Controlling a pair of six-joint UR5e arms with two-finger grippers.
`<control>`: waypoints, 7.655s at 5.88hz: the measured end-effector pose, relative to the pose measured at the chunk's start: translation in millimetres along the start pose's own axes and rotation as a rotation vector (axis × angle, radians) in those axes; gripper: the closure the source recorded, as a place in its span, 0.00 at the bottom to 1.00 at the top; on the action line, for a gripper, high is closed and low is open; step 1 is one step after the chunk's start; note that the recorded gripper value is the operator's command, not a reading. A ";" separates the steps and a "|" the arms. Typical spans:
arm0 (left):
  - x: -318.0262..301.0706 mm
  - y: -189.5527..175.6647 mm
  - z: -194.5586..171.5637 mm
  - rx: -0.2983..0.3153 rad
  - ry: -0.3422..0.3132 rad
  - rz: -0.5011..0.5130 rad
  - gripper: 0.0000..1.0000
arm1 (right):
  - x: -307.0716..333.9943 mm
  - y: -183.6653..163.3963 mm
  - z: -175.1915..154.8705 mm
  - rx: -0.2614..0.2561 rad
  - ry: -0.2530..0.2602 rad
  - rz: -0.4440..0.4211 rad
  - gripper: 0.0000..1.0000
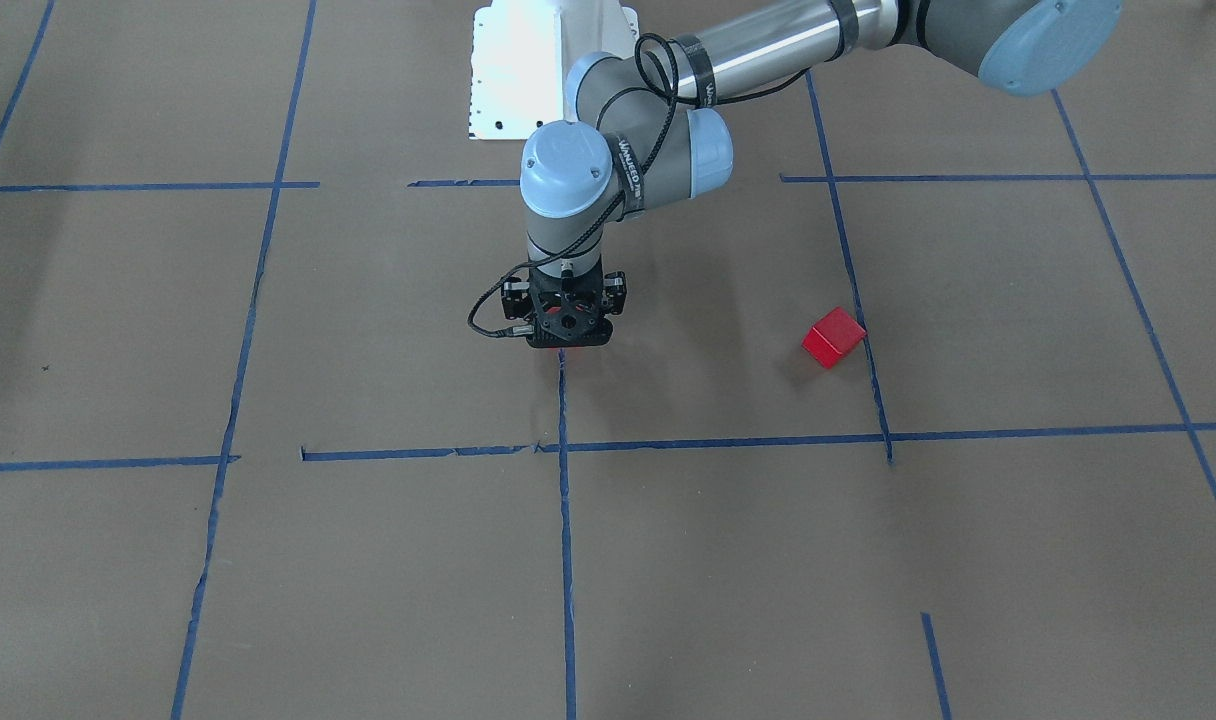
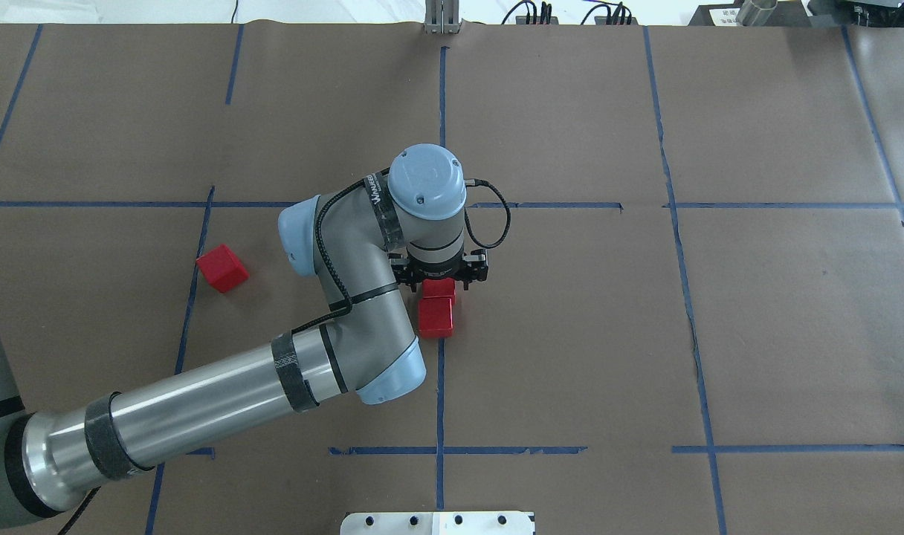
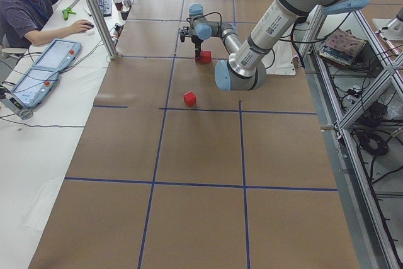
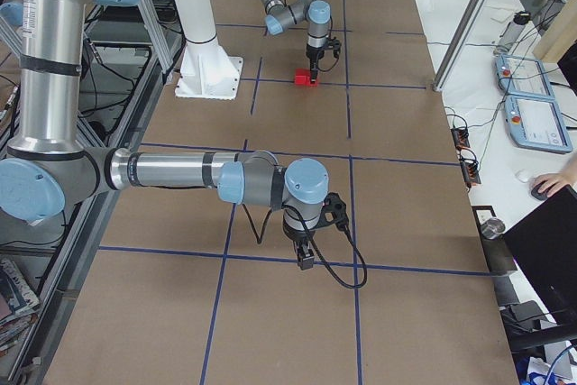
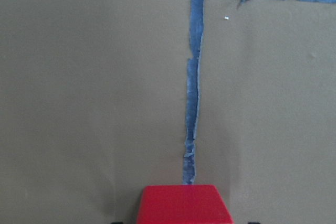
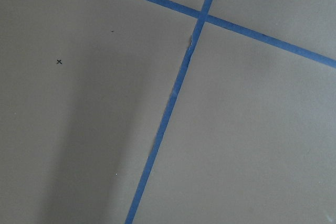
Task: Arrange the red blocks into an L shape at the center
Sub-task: 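Open the left gripper and lift it away from the cubes, then move the left gripper to the last red cube and grasp it, then carry the cube with the left gripper toward the stacked pair, then place the cube beside the farther cube of the pair, adjusting position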
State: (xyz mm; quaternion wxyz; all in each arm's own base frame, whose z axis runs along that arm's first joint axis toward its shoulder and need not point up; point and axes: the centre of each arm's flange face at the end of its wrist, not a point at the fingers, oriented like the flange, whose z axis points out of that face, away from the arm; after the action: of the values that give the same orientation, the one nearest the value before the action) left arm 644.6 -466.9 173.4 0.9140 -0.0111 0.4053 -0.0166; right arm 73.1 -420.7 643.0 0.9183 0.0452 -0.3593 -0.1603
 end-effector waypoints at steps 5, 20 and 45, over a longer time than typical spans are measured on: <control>-118.6 -47.2 -94.2 0.062 0.020 0.149 0.00 | -0.2 0.2 -0.2 0.000 0.000 -0.001 0.00; -314.5 -41.1 -19.2 -0.076 -0.051 0.832 0.04 | 3.9 3.8 5.5 -0.011 -0.004 0.005 0.00; -80.0 12.1 -14.0 0.037 0.099 -1.253 0.92 | 4.4 3.5 5.9 -0.011 -0.004 0.004 0.00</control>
State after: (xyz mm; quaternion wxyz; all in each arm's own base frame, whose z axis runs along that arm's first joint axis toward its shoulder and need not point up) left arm 580.8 -451.8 222.8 0.7111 -0.2300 0.3632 -0.5564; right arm 73.1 -418.7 651.0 0.9180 0.0393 -0.3605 -0.1605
